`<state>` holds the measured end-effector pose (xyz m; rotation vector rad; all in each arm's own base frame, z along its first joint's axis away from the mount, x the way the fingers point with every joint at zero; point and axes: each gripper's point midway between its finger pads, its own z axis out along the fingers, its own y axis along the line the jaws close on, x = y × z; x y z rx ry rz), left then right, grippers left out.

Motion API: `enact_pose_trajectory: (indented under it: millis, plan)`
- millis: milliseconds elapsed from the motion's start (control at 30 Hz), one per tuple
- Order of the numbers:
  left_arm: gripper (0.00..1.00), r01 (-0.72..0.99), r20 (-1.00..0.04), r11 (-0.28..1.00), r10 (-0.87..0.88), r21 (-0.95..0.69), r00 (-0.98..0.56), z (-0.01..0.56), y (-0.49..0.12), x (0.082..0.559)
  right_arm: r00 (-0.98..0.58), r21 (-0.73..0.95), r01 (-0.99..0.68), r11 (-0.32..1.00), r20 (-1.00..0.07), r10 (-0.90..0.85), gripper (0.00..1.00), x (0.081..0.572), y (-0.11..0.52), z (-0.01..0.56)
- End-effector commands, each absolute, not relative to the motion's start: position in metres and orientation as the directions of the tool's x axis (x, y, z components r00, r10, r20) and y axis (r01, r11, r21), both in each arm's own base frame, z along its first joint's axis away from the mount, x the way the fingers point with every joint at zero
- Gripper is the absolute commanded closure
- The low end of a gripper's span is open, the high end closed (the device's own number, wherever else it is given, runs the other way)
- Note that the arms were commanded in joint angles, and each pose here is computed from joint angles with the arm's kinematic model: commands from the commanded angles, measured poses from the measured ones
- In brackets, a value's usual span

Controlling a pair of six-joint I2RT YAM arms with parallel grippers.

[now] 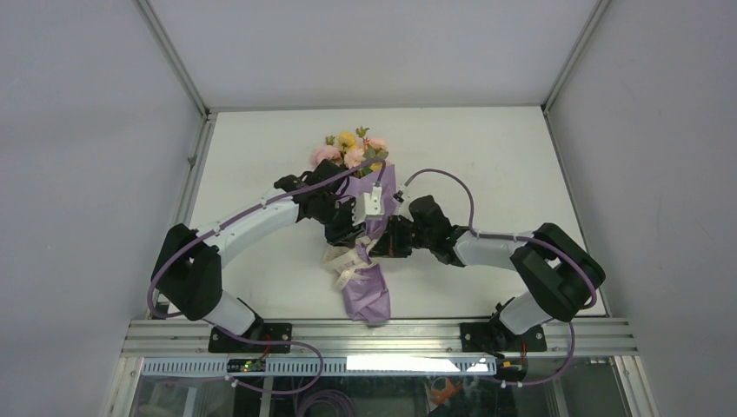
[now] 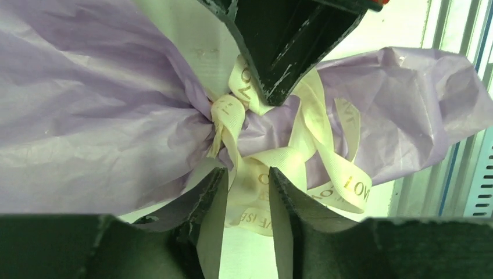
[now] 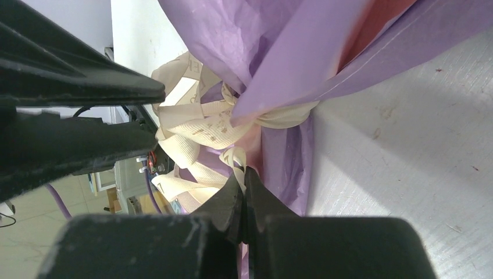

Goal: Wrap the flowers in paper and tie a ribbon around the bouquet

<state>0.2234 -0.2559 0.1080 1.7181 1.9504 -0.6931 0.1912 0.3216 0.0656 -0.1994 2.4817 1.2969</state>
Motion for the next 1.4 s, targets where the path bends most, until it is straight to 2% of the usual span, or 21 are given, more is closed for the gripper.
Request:
enact_pose_trajectory:
  millis: [0, 33, 100, 167, 233, 367, 467, 600, 700, 800, 900, 1067, 1367]
  plan:
    - [0.73, 1.0, -0.649, 0.013, 0.761, -0.013, -0.018, 0.122, -0.259, 0.24, -0.908, 0.774, -0.344, 0.531, -0.418, 0.021, 1.0, 0.198, 0.332, 0.085]
    - [0.74, 0.999, -0.642, 0.035, 0.766, -0.01, -0.033, 0.122, -0.259, 0.246, -0.908, 0.774, -0.345, 0.531, -0.419, 0.021, 1.0, 0.199, 0.332, 0.086]
    - [0.68, 0.999, -0.65, 0.034, 0.76, -0.002, -0.028, 0.125, -0.257, 0.251, -0.905, 0.769, -0.349, 0.535, -0.424, 0.02, 1.0, 0.199, 0.331, 0.086]
    - [0.58, 1.0, -0.649, -0.025, 0.76, -0.003, 0.017, 0.126, -0.247, 0.243, -0.903, 0.763, -0.353, 0.542, -0.429, 0.016, 1.0, 0.198, 0.329, 0.086]
    - [0.54, 0.993, -0.61, -0.119, 0.788, -0.013, 0.086, 0.116, -0.23, 0.229, -0.901, 0.757, -0.357, 0.547, -0.433, 0.011, 1.0, 0.197, 0.327, 0.085]
    - [0.52, 0.993, -0.524, -0.118, 0.846, -0.014, 0.093, 0.093, -0.214, 0.234, -0.901, 0.754, -0.36, 0.549, -0.435, 0.007, 1.0, 0.196, 0.326, 0.084]
    - [0.52, 0.996, -0.534, -0.091, 0.842, 0.0, 0.077, 0.09, -0.22, 0.243, -0.902, 0.757, -0.36, 0.546, -0.432, 0.003, 1.0, 0.196, 0.327, 0.084]
    - [0.57, 0.995, -0.556, -0.103, 0.827, -0.009, 0.081, 0.089, -0.226, 0.24, -0.9, 0.753, -0.36, 0.551, -0.436, 0.007, 1.0, 0.197, 0.326, 0.084]
    - [0.61, 0.994, -0.53, -0.112, 0.843, -0.012, 0.089, 0.079, -0.224, 0.235, -0.897, 0.752, -0.363, 0.55, -0.442, 0.012, 1.0, 0.197, 0.326, 0.086]
    - [0.77, 0.994, -0.527, -0.109, 0.846, -0.016, 0.084, 0.078, -0.223, 0.233, -0.898, 0.75, -0.366, 0.55, -0.441, 0.003, 1.0, 0.196, 0.325, 0.084]
    - [1.0, 0.996, -0.548, -0.089, 0.834, -0.019, 0.064, 0.087, -0.227, 0.23, -0.899, 0.748, -0.369, 0.551, -0.438, -0.006, 1.0, 0.196, 0.326, 0.083]
    - [1.0, 0.991, -0.596, -0.1, 0.803, -0.085, 0.03, 0.119, -0.233, 0.205, -0.898, 0.754, -0.376, 0.539, -0.44, -0.011, 1.0, 0.196, 0.329, 0.085]
    - [1.0, 0.977, -0.574, -0.119, 0.819, -0.177, -0.004, 0.126, -0.246, 0.165, -0.9, 0.752, -0.381, 0.537, -0.435, -0.029, 1.0, 0.196, 0.331, 0.083]
